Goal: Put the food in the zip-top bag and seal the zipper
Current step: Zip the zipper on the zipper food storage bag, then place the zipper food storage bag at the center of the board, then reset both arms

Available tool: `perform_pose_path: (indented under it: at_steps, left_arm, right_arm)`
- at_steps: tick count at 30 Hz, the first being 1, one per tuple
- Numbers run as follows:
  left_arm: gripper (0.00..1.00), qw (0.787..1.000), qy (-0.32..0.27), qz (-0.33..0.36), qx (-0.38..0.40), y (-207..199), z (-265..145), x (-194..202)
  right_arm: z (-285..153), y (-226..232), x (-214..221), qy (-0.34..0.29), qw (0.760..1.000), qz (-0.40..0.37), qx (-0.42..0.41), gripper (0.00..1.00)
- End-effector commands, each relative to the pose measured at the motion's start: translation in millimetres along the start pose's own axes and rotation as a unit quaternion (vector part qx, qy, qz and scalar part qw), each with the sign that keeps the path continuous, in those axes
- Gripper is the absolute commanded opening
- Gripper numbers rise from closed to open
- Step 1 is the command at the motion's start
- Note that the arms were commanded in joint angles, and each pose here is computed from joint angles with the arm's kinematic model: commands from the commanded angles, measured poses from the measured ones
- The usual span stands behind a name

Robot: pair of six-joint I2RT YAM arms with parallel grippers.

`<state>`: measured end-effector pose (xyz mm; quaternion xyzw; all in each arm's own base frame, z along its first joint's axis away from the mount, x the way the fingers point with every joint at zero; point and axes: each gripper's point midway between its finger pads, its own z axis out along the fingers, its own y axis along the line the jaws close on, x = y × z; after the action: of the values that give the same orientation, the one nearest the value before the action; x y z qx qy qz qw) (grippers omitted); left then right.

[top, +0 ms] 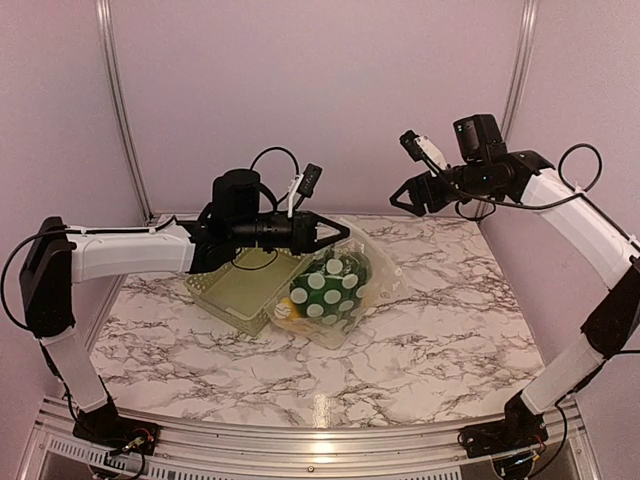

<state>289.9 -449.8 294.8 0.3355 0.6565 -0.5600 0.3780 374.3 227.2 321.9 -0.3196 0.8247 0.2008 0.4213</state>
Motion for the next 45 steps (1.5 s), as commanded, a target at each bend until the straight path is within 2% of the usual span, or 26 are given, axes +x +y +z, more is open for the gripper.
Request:
perform_pose_path:
  at_steps: [1,5,8,11,16,19,22,26,29,30,33,34,35,36,37,42,45]
  left_arm:
    - [0.0,0.998,-0.039,0.008,0.045,-33.0,6.3,-34.8]
    - [0.0,0.994,-0.028,0.021,0.1,-68.2,8.5,-34.9]
    - [0.0,0.99,0.014,0.027,0.134,-91.5,3.5,-10.1]
    - [0.0,0.989,0.055,0.031,0.136,-102.6,-7.7,20.4]
    - [0.0,0.988,0.057,0.032,0.141,-115.0,-22.4,22.1]
    - [0.0,0.994,0.061,0.014,0.094,-86.2,-9.3,28.1]
    - [0.05,0.999,0.046,-0.021,0.002,-25.1,13.6,28.3]
    - [0.08,0.994,0.037,-0.07,-0.077,53.9,40.0,26.9]
    - [0.12,0.985,0.021,-0.12,-0.121,104.5,42.6,28.3]
    - [0.17,0.982,0.015,-0.128,-0.137,117.9,38.6,26.3]
    - [0.43,0.974,0.009,-0.123,-0.187,147.3,18.4,18.5]
    - [0.49,0.972,0.013,-0.121,-0.202,153.7,10.8,15.5]
    - [0.59,0.97,0.016,-0.117,-0.213,157.5,3.7,12.2]
    - [0.88,0.968,0.015,-0.111,-0.222,159.2,-4.4,6.6]
    - [0.98,0.968,0.014,-0.102,-0.229,157.6,-12.0,1.1]
    - [0.99,0.963,0.005,-0.025,-0.27,125.5,-50.8,-42.1]
    - [0.99,0.94,0.005,0.013,-0.34,113.1,-89.5,-62.0]
  right_arm:
    - [-3.6,-7.3,-17.9,-0.022,1.0,0.006,0.014,0.67]
    - [-2.2,-7.0,-18.9,-0.023,1.0,0.006,0.012,0.66]
    - [-1.2,-7.8,-18.1,-0.022,1.0,0.005,0.013,0.66]
    - [-0.5,-7.6,-15.9,-0.02,1.0,0.005,0.012,0.66]
    - [-1.0,-8.6,-17.8,-0.023,1.0,0.006,0.016,0.66]
    - [4.1,-9.9,-14.7,-0.018,1.0,0.012,0.015,0.66]
    - [9.6,-15.5,-11.3,-0.01,0.999,0.018,0.025,0.66]
    - [14.5,-28.3,-5.1,0.0,0.998,0.035,0.046,0.66]
    - [15.8,-42.8,2.4,0.01,0.996,0.052,0.074,0.67]
    - [14.4,-49.6,5.1,0.013,0.994,0.06,0.087,0.67]
    - [5.1,-71.8,9.7,0.009,0.988,0.096,0.117,0.68]
    - [0.9,-80.1,11.4,0.005,0.986,0.112,0.122,0.7]
    - [-1.6,-83.0,12.2,0.002,0.984,0.127,0.123,0.75]
    - [-4.2,-87.3,13.1,-0.002,0.983,0.138,0.122,0.8]
    - [-6.5,-90.1,13.4,-0.005,0.982,0.145,0.122,0.85]
    - [-21.4,-111.0,7.6,-0.037,0.969,0.16,0.184,0.9]
    - [-44.8,-133.6,-1.1,-0.069,0.944,0.188,0.262,0.98]
